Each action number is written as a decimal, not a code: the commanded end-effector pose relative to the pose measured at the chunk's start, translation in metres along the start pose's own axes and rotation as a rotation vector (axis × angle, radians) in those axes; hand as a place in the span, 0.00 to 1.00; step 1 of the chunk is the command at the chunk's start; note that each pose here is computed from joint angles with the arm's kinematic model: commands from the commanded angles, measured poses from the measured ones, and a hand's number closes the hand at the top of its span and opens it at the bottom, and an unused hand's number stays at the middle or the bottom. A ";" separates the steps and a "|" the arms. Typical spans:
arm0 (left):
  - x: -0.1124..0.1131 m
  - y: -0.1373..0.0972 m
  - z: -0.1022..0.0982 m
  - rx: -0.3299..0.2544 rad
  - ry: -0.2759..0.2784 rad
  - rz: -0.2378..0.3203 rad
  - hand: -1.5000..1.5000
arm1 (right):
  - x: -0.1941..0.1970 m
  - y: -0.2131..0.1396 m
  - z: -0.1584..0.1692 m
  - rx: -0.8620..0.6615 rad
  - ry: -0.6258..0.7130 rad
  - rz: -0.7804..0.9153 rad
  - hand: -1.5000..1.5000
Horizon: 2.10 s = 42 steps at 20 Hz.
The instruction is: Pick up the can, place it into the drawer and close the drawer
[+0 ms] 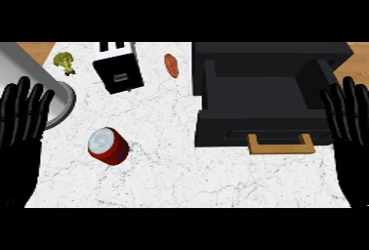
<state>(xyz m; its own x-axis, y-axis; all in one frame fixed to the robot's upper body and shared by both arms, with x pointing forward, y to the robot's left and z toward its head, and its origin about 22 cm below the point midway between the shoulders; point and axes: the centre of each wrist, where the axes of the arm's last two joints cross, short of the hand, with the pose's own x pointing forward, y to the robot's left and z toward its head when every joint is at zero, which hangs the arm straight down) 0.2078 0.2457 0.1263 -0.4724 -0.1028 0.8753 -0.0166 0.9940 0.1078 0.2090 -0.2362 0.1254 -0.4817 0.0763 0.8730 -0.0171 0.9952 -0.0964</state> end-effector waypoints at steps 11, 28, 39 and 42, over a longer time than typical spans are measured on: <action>-0.002 0.017 0.058 0.297 0.399 0.015 0.00 | -0.010 -0.015 0.019 -0.173 0.299 0.021 0.00; -0.019 -0.006 0.046 0.284 0.441 0.033 0.00 | -0.023 -0.043 0.017 -0.191 0.260 0.006 0.00; -0.072 -0.018 0.048 0.303 0.504 0.001 0.00 | 0.008 -0.048 0.040 -0.183 0.239 0.038 0.00; -0.095 -0.022 0.065 0.313 0.527 -0.021 0.00 | 0.026 -0.031 0.043 -0.181 0.251 0.019 0.00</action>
<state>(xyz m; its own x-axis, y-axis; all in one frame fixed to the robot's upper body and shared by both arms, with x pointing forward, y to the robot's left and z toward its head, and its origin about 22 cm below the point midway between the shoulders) 0.2001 0.2390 0.0327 0.0097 -0.0420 0.9991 -0.2996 0.9531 0.0429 0.1757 -0.2832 0.1117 -0.2490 0.0925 0.9641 0.1568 0.9861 -0.0541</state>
